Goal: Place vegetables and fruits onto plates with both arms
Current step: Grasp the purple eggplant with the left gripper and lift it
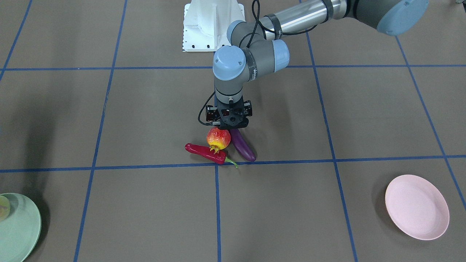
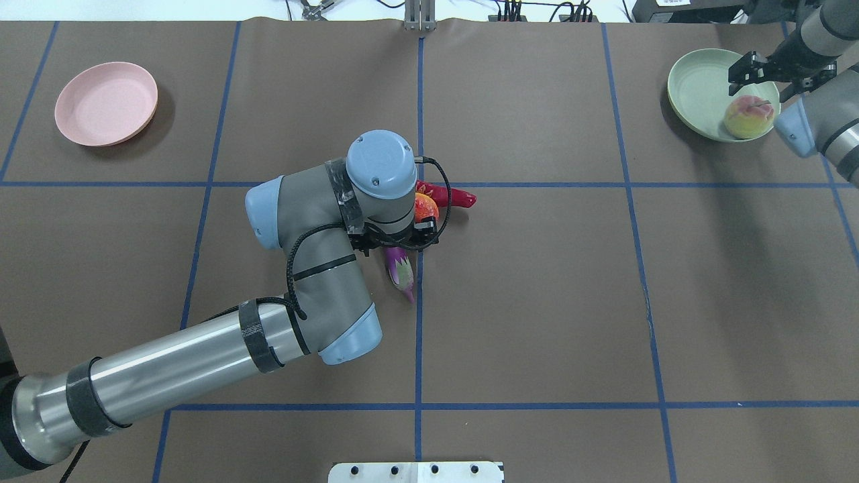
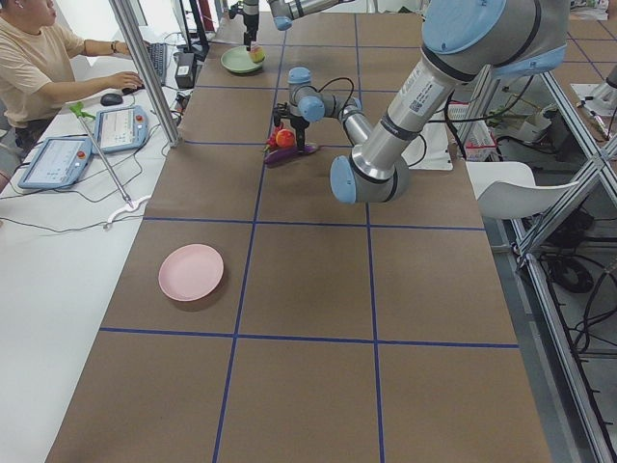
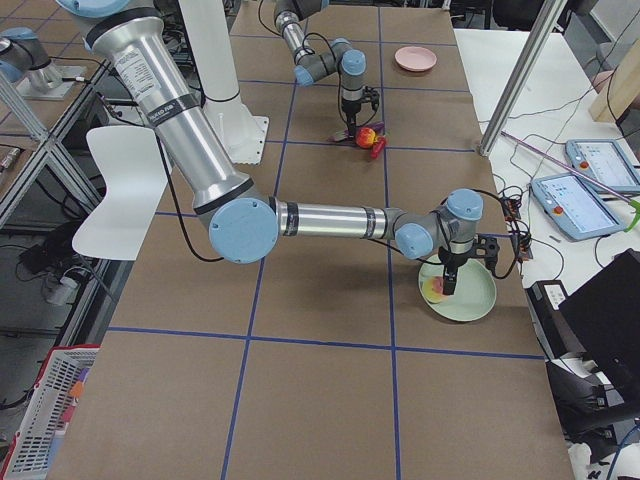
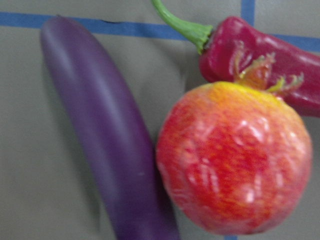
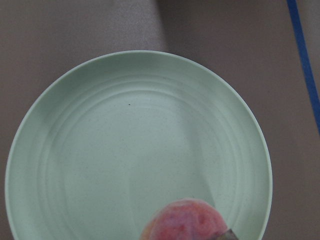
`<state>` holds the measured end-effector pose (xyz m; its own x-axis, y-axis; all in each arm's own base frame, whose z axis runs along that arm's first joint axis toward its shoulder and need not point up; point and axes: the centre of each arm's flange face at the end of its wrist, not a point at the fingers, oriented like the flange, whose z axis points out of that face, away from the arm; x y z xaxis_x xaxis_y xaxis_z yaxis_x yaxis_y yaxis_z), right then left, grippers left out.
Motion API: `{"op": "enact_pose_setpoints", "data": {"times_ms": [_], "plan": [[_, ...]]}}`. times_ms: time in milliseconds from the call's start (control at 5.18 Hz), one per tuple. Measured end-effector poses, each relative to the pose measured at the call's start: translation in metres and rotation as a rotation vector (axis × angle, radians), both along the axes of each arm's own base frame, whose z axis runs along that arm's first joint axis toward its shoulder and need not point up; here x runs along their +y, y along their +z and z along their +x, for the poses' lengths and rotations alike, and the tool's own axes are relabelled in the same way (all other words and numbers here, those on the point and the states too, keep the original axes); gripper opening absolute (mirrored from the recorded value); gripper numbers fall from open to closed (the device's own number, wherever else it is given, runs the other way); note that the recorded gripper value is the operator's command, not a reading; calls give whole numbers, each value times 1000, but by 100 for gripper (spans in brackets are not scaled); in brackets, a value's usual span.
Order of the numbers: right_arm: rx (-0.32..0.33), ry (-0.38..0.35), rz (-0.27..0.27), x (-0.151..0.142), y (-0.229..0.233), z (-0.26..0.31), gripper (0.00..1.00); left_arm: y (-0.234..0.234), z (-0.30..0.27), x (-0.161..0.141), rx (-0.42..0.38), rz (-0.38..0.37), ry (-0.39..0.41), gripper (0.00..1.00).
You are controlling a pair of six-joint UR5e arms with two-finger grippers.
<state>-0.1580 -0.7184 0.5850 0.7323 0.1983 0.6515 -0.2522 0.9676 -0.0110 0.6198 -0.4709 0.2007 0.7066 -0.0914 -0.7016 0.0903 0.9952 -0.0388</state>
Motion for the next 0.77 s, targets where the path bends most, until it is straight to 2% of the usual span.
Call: {"op": "enact_pose_setpoints", "data": {"times_ms": [193,386,579,772], "plan": [[-2,1,1,0,-1,0,100,8,1,2,-16,-10,4,99],[-3,1,2,0,-2,0,100,17,4,2,-28,-17,7,89],[-4,2,3,0,-2,0,100,20,6,2,-32,-20,7,20],[-6,2,4,0,-4,0,100,17,8,2,-27,-22,5,0]]}}
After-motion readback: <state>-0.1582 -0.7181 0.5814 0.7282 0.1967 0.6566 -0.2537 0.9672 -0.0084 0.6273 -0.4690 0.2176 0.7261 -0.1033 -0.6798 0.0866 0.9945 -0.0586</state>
